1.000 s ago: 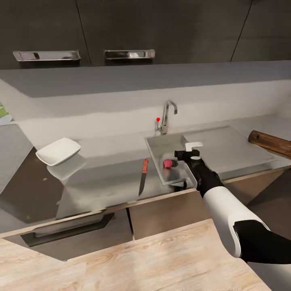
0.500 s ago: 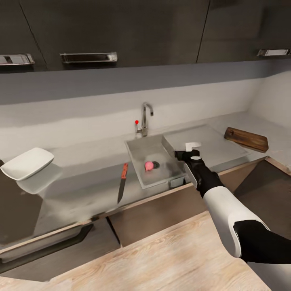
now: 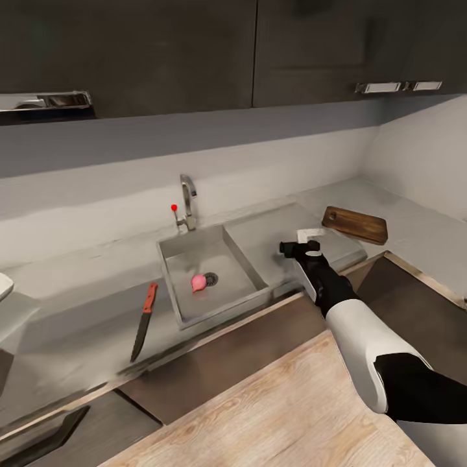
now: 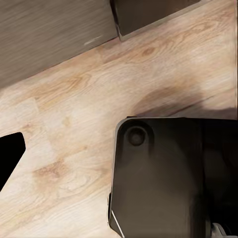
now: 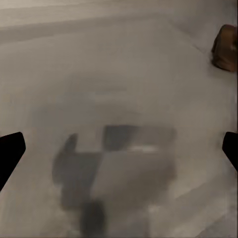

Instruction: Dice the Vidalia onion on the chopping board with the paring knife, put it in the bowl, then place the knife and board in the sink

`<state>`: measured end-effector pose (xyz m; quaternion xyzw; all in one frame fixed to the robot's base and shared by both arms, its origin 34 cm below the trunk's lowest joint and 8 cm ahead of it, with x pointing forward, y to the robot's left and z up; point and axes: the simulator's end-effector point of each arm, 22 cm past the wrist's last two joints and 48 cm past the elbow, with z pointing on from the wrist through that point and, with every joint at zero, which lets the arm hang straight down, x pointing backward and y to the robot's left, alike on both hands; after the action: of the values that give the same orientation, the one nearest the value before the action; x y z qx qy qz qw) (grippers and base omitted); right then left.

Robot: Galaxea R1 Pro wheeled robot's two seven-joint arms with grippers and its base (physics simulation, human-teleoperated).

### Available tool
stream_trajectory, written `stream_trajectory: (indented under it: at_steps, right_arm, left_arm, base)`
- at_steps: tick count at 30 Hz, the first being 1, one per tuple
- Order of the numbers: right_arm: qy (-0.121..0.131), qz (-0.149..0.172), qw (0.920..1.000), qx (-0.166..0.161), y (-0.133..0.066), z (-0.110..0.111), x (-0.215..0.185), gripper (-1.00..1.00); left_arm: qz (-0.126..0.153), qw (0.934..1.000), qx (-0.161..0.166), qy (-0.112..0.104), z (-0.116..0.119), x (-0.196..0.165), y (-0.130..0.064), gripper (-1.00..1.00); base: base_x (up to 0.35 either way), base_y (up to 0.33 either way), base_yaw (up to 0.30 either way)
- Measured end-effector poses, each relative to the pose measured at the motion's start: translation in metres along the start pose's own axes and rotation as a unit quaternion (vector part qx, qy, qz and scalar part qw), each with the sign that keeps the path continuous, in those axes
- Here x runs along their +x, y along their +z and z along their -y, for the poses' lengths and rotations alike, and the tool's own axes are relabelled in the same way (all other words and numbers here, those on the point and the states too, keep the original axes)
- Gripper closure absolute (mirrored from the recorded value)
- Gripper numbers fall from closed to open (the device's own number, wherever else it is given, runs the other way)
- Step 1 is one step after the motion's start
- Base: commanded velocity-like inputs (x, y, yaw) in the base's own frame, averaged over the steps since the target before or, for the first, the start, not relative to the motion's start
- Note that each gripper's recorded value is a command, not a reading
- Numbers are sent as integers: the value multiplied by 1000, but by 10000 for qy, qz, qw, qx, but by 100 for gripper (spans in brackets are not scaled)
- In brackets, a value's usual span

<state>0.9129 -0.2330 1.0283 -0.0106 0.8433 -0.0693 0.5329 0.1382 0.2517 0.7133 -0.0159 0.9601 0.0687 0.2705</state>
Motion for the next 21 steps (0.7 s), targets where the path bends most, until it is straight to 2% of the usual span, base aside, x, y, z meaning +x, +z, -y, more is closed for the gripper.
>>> stream_trajectory:
  at_steps: [13,21]
  right_arm:
    - [11,14,10000,-19,-3,-2,-3,-100]
    - [16,12,10000,-43,-3,-5,-4,-100]
  left_arm:
    - [33,10000,-3,-5,0,-2,1,-100]
    - [40,10000,-4,-6,0,-2,1,-100]
  base:
    - [216,-199,-191]
    - [190,-145,-48]
